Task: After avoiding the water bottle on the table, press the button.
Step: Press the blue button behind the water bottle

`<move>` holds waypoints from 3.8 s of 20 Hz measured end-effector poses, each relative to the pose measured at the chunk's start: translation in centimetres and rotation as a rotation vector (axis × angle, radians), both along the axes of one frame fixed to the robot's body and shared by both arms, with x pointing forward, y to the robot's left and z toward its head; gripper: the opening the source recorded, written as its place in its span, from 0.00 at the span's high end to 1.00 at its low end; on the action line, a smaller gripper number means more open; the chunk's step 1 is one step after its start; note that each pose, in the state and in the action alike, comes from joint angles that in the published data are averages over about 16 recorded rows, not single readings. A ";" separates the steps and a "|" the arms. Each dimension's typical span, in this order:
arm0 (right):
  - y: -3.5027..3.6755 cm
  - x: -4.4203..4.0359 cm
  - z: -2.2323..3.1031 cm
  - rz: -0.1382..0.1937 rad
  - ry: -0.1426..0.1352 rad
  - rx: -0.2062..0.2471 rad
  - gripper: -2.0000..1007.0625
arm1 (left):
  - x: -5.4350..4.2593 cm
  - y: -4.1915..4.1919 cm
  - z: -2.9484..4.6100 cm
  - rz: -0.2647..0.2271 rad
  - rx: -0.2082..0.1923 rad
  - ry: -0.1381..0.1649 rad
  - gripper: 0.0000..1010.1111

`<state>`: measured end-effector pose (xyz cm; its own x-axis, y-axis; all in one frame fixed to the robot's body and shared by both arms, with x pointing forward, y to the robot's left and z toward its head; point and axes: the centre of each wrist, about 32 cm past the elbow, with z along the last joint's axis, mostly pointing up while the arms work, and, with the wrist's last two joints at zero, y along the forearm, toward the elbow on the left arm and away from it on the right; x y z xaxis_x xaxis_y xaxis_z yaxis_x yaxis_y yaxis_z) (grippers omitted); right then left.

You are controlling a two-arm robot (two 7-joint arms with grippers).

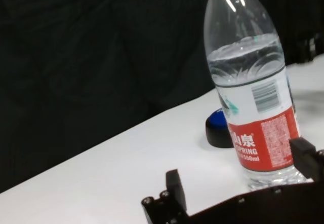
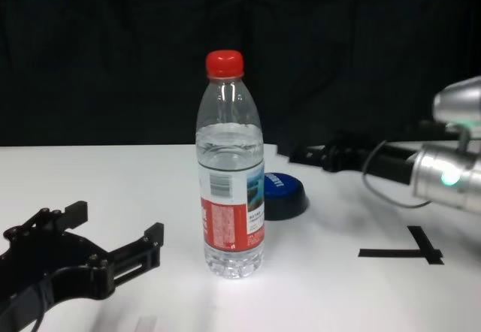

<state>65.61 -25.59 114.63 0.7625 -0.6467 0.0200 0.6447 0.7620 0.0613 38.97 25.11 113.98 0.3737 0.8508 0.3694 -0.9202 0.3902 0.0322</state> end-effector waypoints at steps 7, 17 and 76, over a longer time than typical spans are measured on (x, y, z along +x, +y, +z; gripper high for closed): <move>-1.13 -0.17 1.25 -0.021 -0.034 -0.013 0.00 | 0.00 0.00 0.00 0.000 0.000 0.000 0.01; -2.27 1.15 3.58 -0.025 -0.084 -0.057 0.00 | 0.00 0.00 0.00 0.000 0.000 0.000 0.01; -1.36 0.09 7.18 -0.074 0.144 -0.242 0.00 | 0.00 0.00 0.00 0.000 0.000 0.000 0.01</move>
<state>65.70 -26.95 121.81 0.7193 -0.6905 0.0756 0.6881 0.6935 -0.2133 38.97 25.11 113.98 0.3737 0.8510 0.3689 -0.9202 0.3902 0.0322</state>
